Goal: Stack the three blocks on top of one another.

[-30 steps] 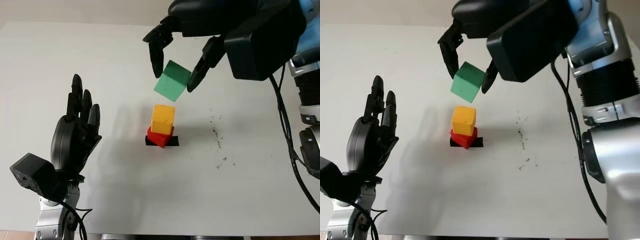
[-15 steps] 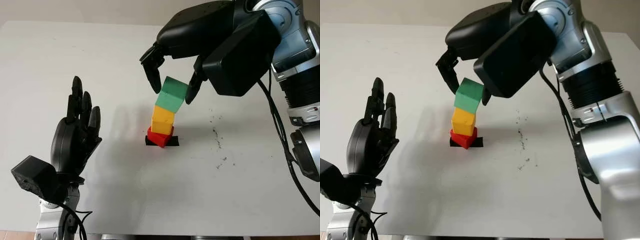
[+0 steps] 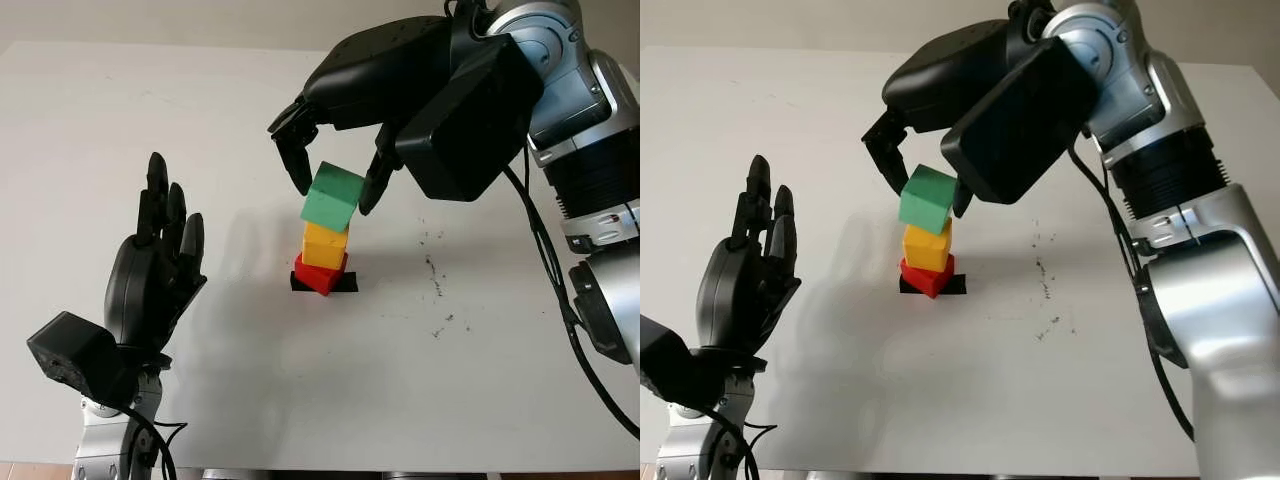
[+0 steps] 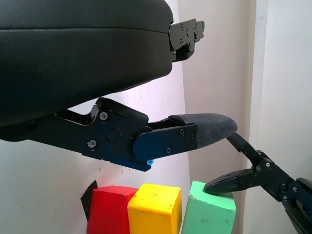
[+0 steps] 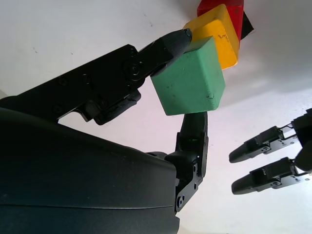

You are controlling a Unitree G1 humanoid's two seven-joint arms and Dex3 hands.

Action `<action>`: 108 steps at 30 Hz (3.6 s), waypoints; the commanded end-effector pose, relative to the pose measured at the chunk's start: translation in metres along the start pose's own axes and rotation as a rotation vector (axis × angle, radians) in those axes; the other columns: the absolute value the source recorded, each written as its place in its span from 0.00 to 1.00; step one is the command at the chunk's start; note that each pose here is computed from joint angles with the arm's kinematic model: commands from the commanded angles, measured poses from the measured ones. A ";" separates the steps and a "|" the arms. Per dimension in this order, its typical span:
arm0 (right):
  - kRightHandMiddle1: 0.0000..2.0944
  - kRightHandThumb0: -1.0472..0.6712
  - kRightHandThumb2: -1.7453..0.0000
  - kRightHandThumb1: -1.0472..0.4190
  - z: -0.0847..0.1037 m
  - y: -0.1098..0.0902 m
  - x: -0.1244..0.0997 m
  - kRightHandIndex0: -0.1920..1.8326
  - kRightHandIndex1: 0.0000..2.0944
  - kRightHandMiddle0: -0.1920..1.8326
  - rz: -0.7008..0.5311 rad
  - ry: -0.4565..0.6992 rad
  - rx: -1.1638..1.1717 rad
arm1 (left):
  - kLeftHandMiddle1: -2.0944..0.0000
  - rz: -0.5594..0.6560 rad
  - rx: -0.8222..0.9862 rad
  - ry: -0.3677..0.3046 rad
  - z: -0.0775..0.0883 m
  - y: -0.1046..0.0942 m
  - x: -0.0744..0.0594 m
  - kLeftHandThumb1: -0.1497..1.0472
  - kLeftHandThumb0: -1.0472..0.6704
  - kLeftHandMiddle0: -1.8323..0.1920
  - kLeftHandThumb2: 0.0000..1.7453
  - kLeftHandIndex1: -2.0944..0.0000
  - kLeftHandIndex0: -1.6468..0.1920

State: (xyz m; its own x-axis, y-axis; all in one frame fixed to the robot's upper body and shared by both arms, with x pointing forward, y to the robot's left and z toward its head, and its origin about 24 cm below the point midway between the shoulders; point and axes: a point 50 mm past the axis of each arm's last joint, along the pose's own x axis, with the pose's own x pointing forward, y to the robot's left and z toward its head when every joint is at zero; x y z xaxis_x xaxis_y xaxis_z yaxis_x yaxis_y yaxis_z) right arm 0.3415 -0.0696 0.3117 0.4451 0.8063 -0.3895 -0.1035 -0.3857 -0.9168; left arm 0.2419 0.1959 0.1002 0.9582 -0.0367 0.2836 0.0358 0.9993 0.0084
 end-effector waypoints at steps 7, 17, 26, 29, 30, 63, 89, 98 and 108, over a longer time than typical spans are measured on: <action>0.69 0.37 0.97 0.10 0.002 -0.005 0.002 0.23 0.02 0.30 0.007 -0.007 -0.037 | 0.99 0.011 -0.007 -0.004 0.002 -0.002 -0.004 1.00 0.22 1.00 0.33 1.00 1.00; 0.71 0.37 0.97 0.10 0.003 -0.001 0.004 0.23 0.02 0.28 0.019 -0.014 -0.040 | 1.00 0.010 -0.012 -0.012 0.001 -0.002 -0.003 1.00 0.23 1.00 0.33 1.00 1.00; 0.72 0.36 0.97 0.10 0.001 0.004 0.007 0.21 0.02 0.28 0.041 -0.001 -0.021 | 1.00 0.005 0.002 -0.016 0.000 -0.002 -0.004 1.00 0.22 1.00 0.33 1.00 1.00; 0.62 0.35 0.97 0.10 0.000 0.005 0.006 0.18 0.01 0.22 0.044 0.012 -0.002 | 1.00 0.009 0.001 -0.015 0.001 -0.002 -0.004 1.00 0.22 1.00 0.33 1.00 1.00; 0.55 0.34 0.97 0.10 0.000 0.005 0.006 0.15 0.01 0.19 0.043 0.015 -0.001 | 1.00 0.010 0.002 -0.013 0.001 -0.002 -0.004 1.00 0.22 1.00 0.32 1.00 1.00; 0.00 0.16 0.95 0.04 -0.008 -0.006 -0.044 0.00 0.00 0.00 -0.263 0.048 0.082 | 1.00 0.009 -0.002 -0.009 0.000 0.001 -0.003 1.00 0.22 1.00 0.32 1.00 1.00; 0.00 0.22 0.64 0.00 -0.015 0.173 -0.044 0.00 0.00 0.00 -1.067 0.250 1.138 | 1.00 -0.037 -0.024 -0.073 0.007 0.001 0.025 1.00 0.23 1.00 0.32 1.00 1.00; 0.00 0.24 0.59 0.00 0.010 0.202 -0.023 0.00 0.00 0.00 -1.330 0.273 1.491 | 0.99 -0.053 0.010 -0.079 0.011 -0.009 0.041 1.00 0.19 1.00 0.29 1.00 1.00; 0.00 0.31 0.51 0.00 0.028 0.232 -0.012 0.00 0.00 0.00 -1.317 0.344 1.574 | 0.97 -0.073 -0.022 -0.057 0.004 -0.015 0.043 1.00 0.23 0.99 0.36 0.98 0.99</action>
State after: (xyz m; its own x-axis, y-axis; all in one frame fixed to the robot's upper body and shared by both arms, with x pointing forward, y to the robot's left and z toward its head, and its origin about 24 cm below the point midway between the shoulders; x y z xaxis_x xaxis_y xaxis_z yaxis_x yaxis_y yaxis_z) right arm 0.2900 -0.1565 0.1047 0.9605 0.0534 0.2733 -0.0784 0.9936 0.0812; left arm 0.2802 0.1816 0.1167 0.9363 -0.1039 0.3355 0.1039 0.9944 0.0180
